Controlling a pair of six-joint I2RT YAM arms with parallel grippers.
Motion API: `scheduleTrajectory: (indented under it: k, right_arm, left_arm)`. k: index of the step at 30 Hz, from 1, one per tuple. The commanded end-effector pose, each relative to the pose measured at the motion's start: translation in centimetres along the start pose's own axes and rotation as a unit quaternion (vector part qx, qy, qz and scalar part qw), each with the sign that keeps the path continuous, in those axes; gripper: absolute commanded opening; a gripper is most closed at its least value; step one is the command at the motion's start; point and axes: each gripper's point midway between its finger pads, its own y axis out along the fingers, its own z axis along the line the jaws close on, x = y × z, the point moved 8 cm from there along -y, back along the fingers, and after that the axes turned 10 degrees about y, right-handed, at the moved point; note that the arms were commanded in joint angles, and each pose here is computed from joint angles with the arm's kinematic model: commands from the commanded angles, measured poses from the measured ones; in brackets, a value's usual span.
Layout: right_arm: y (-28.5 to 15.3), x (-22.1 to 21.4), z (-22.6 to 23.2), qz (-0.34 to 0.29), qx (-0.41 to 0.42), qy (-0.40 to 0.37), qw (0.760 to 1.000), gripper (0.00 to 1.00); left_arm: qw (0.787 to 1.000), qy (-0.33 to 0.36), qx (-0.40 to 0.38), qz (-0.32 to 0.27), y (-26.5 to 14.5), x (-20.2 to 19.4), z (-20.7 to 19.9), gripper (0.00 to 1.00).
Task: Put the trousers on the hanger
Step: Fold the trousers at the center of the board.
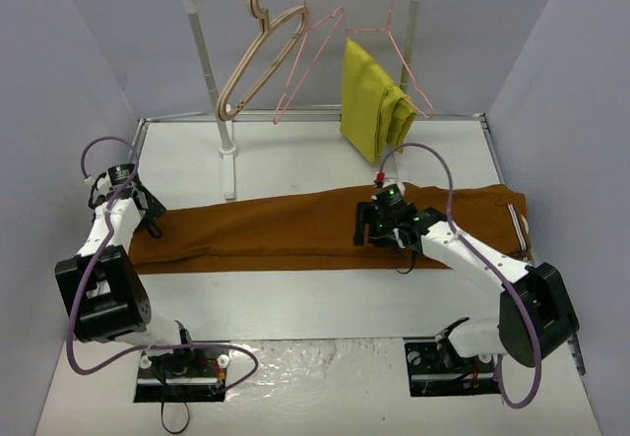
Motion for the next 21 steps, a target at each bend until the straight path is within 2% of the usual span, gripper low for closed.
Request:
scheduleTrajectory:
  k: [1,3,5,6,9,12,16,21]
  right_arm:
    - [-0.3,0.1,5.2,-0.022,0.117,-0.116,0.986,0.66]
    - [0.3,-0.7,7.8,-0.008,0.152,-0.198,0.968,0.61]
    - [1.4,-1.4,9.4,0.008,0.162,-0.249,0.955,0.59]
    - [1.3,-0.8,10.8,-0.002,0.179,-0.282,0.943,0.57]
    - [2.2,-1.7,13.7,0.028,0.238,-0.343,0.908,0.55]
    - [3.9,-3.1,15.4,0.058,0.257,-0.389,0.883,0.52]
    - [4.9,-4.4,16.4,0.082,0.276,-0.412,0.864,0.5]
    - [6.9,-5.9,16.3,0.092,0.266,-0.427,0.859,0.45]
  left_arm:
    - [0.999,0.012,-0.019,-0.022,0.4,2.2,-1.0,0.77]
    - [1.0,0.016,-0.017,-0.006,1.7,2.0,-1.4,0.77]
    - [1.0,0.024,-0.011,0.015,2.8,1.5,-1.7,0.77]
    - [0.999,0.026,-0.008,0.02,3.1,1.5,-1.7,0.77]
    - [0.998,0.031,0.001,0.046,4.1,1.1,-1.9,0.77]
    - [0.997,0.037,0.014,0.072,5.1,0.3,-1.9,0.77]
    - [0.995,0.041,0.021,0.085,5.5,0.0,-1.8,0.77]
    - [0.994,0.043,0.013,0.099,6.4,-0.3,-2.1,0.78]
